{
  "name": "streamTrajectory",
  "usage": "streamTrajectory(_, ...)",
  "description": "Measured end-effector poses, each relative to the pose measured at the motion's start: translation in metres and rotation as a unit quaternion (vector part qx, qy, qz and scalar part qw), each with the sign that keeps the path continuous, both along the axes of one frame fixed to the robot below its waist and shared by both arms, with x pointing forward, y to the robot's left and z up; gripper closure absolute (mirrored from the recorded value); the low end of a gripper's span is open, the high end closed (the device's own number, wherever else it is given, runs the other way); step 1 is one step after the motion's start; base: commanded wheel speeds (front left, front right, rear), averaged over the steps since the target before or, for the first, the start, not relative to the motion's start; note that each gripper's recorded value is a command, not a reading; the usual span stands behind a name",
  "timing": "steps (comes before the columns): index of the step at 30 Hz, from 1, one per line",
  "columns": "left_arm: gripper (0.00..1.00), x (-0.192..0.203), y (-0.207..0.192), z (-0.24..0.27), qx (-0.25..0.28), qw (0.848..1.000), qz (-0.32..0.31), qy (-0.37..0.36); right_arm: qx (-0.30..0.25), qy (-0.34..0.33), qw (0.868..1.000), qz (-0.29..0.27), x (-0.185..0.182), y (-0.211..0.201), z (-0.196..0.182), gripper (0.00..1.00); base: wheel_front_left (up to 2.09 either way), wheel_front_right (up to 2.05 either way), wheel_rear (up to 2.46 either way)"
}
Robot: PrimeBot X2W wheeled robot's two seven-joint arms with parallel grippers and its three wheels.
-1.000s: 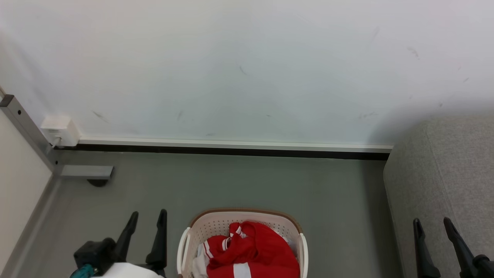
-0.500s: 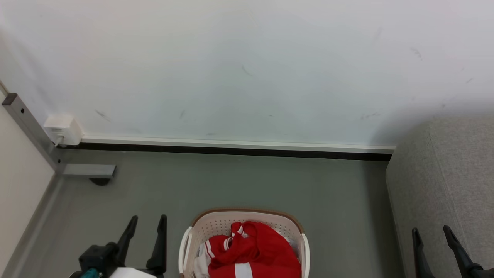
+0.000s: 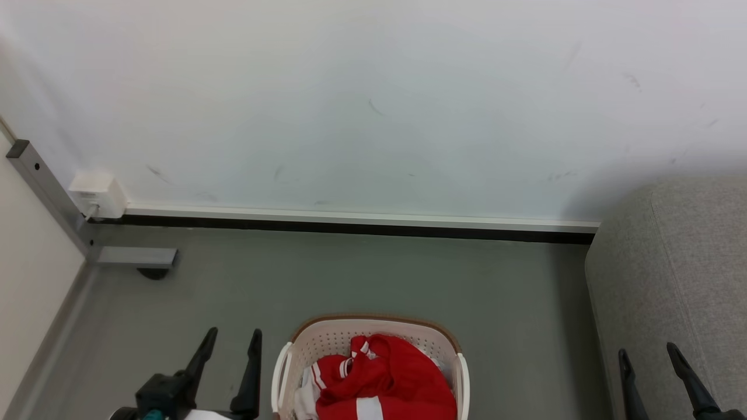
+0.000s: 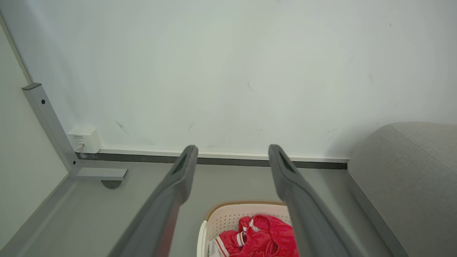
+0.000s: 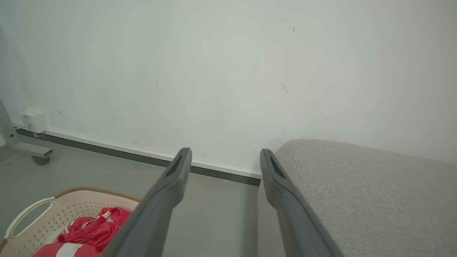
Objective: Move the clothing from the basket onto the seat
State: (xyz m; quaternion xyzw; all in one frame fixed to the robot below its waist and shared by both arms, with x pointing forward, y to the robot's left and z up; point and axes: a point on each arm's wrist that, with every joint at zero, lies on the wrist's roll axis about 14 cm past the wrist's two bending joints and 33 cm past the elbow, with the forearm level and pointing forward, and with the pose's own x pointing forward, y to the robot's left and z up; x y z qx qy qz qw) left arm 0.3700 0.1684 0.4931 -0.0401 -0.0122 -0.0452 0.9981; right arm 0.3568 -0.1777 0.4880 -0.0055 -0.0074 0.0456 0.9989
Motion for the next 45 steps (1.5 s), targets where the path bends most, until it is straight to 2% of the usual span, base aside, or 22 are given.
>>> streamTrajectory(10, 0.00, -0.001, -0.005, -0.002, 0.030, 0.999, -0.012, -0.004, -0.031, -0.001, 0.999, 0.006, -0.003, 0.001, -0.002, 0.00, 0.00, 0.00, 0.00)
streamTrajectory(30, 0.00, 0.006, -0.017, -0.013, 0.023, 0.999, -0.031, 0.014, -0.029, 0.005, 1.000, -0.005, -0.003, -0.005, -0.006, 0.00, 0.00, 0.00, 0.00)
streamTrajectory(39, 0.00, 0.032, -0.058, -0.022, 0.022, 0.995, -0.091, 0.026, -0.027, 0.006, 0.999, -0.020, 0.004, -0.014, -0.007, 0.00, 0.00, 0.00, 0.00)
streamTrajectory(45, 0.00, 0.054, -0.102, -0.044, 0.038, 0.984, -0.162, 0.059, -0.028, 0.008, 0.999, -0.031, 0.013, -0.021, -0.008, 0.00, 0.00, 0.00, 0.00)
